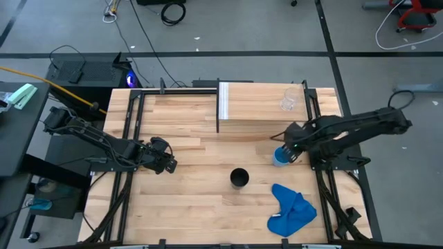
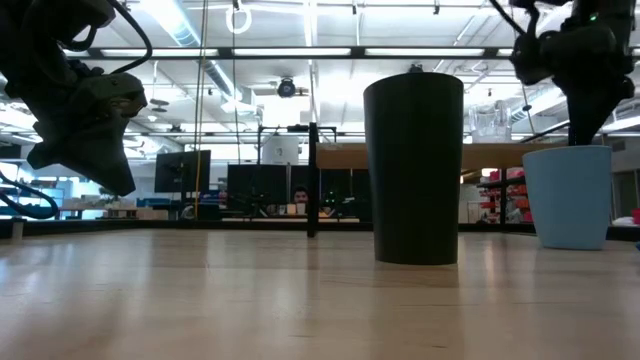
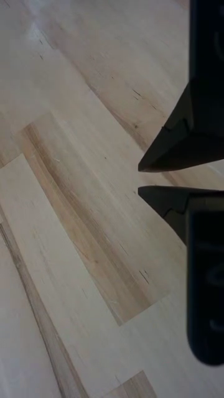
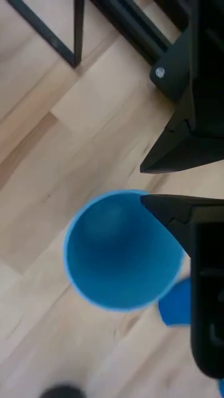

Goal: Stack small to large cups/mugs on shelf
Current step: Put the blue cup on the shelf

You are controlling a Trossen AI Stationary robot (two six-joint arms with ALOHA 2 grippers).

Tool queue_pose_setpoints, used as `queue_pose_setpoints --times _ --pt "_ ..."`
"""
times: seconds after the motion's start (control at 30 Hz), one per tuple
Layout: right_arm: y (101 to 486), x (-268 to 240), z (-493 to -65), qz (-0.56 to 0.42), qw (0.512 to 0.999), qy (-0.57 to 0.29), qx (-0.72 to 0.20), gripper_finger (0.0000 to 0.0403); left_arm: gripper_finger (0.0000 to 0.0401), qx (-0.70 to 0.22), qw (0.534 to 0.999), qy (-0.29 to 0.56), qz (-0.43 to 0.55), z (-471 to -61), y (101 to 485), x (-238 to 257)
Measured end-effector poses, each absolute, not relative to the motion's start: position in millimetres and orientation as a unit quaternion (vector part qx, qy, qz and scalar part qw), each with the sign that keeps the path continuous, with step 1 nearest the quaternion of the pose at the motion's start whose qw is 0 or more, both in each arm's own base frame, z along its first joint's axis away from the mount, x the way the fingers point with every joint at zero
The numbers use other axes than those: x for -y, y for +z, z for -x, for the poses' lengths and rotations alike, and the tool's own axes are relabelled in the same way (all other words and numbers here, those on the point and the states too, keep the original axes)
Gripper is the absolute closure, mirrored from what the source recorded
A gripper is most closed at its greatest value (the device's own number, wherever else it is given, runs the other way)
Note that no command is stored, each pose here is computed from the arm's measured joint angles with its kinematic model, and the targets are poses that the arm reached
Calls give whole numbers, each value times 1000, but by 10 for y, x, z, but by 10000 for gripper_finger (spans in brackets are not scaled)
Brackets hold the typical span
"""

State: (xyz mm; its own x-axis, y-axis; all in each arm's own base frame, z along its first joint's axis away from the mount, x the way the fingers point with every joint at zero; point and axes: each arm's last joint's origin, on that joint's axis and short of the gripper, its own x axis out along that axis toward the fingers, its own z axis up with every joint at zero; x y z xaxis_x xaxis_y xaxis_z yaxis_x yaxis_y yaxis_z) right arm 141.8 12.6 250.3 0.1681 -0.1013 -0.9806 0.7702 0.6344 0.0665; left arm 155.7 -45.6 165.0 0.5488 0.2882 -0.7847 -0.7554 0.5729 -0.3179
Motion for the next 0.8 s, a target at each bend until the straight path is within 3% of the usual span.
queue_pose_setpoints --times 0.8 --pt "2291 -155 -1701 -254 687 -326 -597 330 350 -351 815 320 333 -1556 1650 456"
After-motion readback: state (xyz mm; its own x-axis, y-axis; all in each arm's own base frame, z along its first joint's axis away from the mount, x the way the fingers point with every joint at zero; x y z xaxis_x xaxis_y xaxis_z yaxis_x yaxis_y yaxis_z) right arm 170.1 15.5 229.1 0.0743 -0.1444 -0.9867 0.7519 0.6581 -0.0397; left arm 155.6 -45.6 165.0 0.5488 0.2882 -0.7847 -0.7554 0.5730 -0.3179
